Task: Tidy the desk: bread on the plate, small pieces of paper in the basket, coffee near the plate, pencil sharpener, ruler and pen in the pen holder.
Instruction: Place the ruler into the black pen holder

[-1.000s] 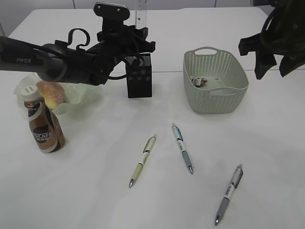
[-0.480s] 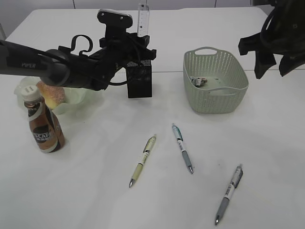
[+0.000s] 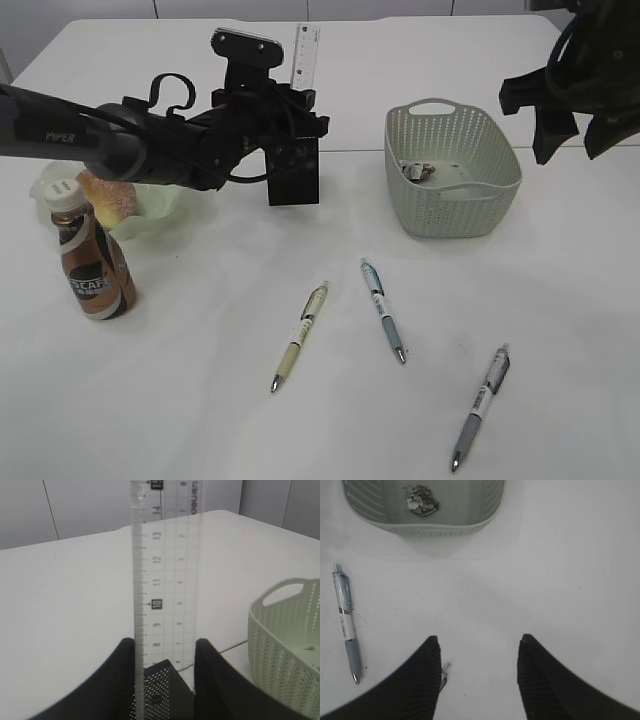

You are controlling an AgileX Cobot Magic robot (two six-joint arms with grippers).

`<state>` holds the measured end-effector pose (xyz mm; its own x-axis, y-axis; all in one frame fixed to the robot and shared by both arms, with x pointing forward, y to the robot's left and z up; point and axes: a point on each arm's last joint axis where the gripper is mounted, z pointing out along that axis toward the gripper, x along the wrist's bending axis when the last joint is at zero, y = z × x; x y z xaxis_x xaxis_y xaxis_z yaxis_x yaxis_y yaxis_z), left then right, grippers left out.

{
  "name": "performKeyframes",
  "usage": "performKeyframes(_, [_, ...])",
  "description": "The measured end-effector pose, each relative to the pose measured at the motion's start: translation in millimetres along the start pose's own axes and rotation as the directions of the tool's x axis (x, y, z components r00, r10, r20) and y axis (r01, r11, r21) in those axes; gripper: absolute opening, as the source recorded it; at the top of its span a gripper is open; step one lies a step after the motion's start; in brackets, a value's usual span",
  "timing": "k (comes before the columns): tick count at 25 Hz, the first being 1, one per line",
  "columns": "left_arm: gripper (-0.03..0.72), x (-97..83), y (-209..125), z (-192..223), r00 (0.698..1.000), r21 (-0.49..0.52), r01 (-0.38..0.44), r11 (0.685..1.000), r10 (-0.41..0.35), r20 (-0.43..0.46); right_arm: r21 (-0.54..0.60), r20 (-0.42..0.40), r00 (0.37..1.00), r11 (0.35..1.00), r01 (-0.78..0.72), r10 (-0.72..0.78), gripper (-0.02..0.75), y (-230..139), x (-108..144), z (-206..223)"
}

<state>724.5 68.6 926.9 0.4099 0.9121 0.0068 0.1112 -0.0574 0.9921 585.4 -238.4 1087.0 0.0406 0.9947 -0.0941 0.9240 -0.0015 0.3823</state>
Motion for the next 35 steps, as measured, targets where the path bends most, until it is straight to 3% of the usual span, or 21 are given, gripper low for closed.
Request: performKeyframes(35, [0.272,0.0,0.8,0.3,1.000,-0.023,-0.003,1.000,0.003,0.000,-0.020,-0.006,1.000,1.000,-0.001,0.001,0.365,1.8,0.6,0.0])
